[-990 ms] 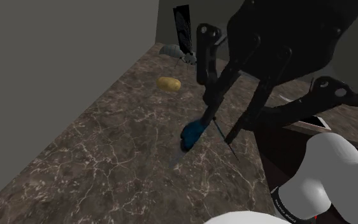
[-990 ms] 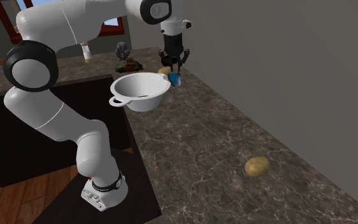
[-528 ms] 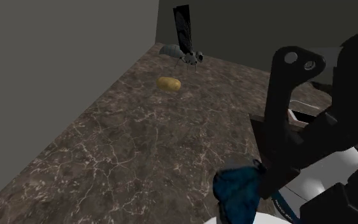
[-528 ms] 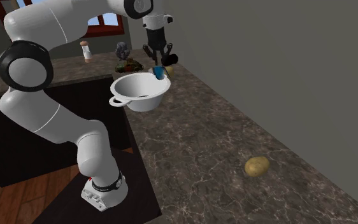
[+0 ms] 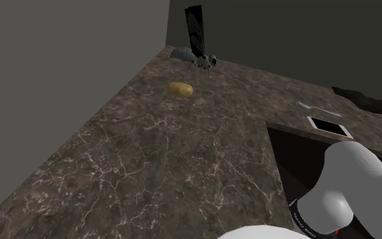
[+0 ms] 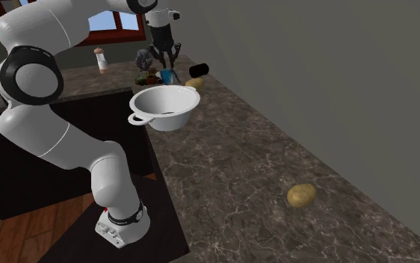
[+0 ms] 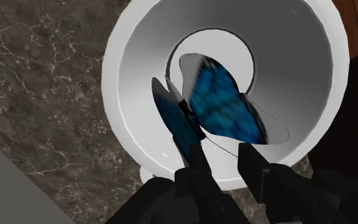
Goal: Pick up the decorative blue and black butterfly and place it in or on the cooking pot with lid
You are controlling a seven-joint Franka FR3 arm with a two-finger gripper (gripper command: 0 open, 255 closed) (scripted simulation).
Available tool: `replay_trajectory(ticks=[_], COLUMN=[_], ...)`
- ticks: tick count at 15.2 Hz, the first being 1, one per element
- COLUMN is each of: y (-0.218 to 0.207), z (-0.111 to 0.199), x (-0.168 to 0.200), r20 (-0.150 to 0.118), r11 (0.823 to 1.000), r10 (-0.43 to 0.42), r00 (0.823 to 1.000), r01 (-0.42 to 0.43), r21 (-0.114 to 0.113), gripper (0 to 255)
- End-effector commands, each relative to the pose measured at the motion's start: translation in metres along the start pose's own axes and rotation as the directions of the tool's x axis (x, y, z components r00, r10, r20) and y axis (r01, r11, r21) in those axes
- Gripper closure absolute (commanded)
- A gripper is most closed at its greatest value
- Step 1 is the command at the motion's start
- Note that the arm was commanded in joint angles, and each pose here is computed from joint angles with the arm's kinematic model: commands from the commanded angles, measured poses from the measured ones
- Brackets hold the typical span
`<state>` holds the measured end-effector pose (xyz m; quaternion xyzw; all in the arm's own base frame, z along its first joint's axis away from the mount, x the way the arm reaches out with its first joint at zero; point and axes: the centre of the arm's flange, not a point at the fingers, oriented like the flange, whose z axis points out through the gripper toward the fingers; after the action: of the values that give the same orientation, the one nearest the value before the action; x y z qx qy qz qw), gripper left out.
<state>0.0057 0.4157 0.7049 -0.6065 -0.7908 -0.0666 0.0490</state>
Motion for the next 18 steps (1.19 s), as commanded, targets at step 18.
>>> replay_trajectory(ticks=[18], y=[-0.055], z=[0.068], x=[0.021], r20=[0.0], r11=[1.0], r10=[0.002], r00=[1.0], r01=[-0.002], r21=[0.001], gripper=[255])
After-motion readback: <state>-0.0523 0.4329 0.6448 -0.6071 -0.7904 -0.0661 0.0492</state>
